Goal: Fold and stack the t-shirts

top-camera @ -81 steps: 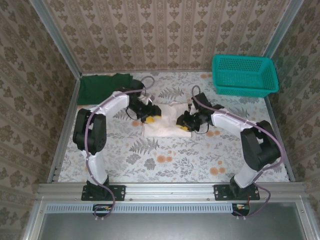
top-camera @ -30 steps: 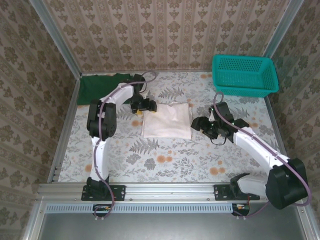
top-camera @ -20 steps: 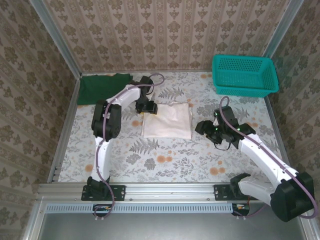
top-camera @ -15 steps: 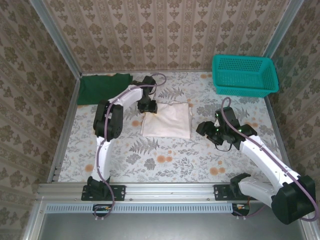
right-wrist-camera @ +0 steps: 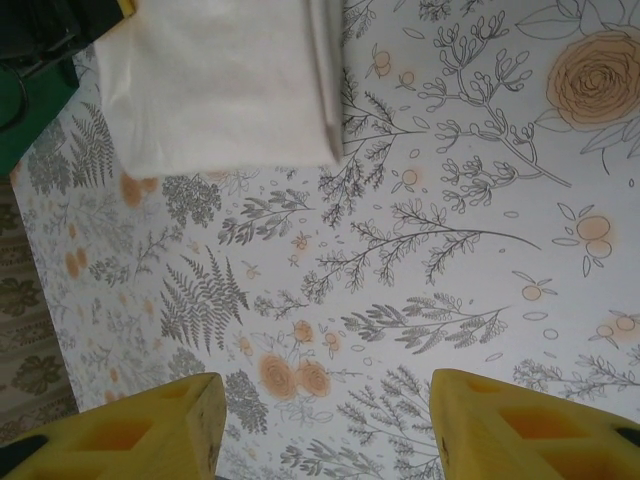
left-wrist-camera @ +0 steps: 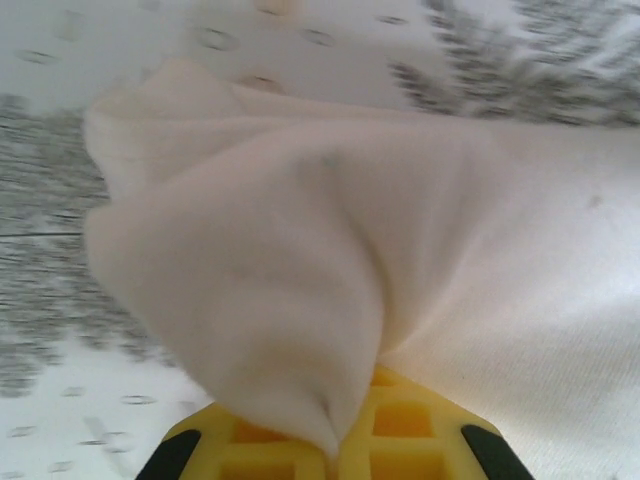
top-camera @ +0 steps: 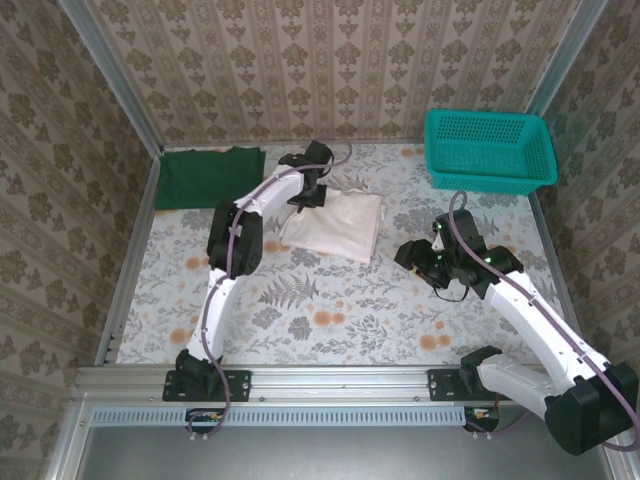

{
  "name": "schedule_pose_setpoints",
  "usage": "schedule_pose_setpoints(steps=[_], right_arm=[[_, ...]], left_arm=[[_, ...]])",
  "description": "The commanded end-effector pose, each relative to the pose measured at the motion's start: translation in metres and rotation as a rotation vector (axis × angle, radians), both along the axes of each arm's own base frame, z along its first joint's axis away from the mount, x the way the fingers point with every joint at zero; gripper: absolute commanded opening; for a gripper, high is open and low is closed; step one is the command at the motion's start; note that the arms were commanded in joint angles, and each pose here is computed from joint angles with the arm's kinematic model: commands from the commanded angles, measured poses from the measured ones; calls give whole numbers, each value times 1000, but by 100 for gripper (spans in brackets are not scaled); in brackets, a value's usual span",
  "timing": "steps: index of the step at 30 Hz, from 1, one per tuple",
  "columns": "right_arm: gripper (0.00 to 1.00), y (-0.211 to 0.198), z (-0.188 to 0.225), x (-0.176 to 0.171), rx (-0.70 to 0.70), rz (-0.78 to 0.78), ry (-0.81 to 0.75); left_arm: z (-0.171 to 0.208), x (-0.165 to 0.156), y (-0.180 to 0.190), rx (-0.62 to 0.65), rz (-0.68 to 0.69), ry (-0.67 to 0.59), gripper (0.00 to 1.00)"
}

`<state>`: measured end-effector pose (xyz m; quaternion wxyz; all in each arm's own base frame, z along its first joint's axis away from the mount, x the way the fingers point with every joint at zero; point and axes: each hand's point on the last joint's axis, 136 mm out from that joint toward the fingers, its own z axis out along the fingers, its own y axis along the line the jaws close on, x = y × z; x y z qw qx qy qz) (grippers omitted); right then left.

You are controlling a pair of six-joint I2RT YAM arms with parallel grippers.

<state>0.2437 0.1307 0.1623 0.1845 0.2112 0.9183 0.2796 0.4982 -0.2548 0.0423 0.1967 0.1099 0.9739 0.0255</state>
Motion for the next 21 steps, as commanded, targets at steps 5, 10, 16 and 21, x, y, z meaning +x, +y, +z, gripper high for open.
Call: schedule_pose_setpoints(steps=[5,10,16,21], right_arm=[[57,1,8,-10,27,-2,18],[56,1,9,-7,27,-10,22],[55,4,10,-2,27,0,29],[55,3,11,-1,12,6,35]], left_arm=[[100,36,52,217,-47,-202,0],[133,43,57,249,-84,-255,0],[165,45,69,306,-105,-296,0],[190,52,97,298,-109,-320,0]])
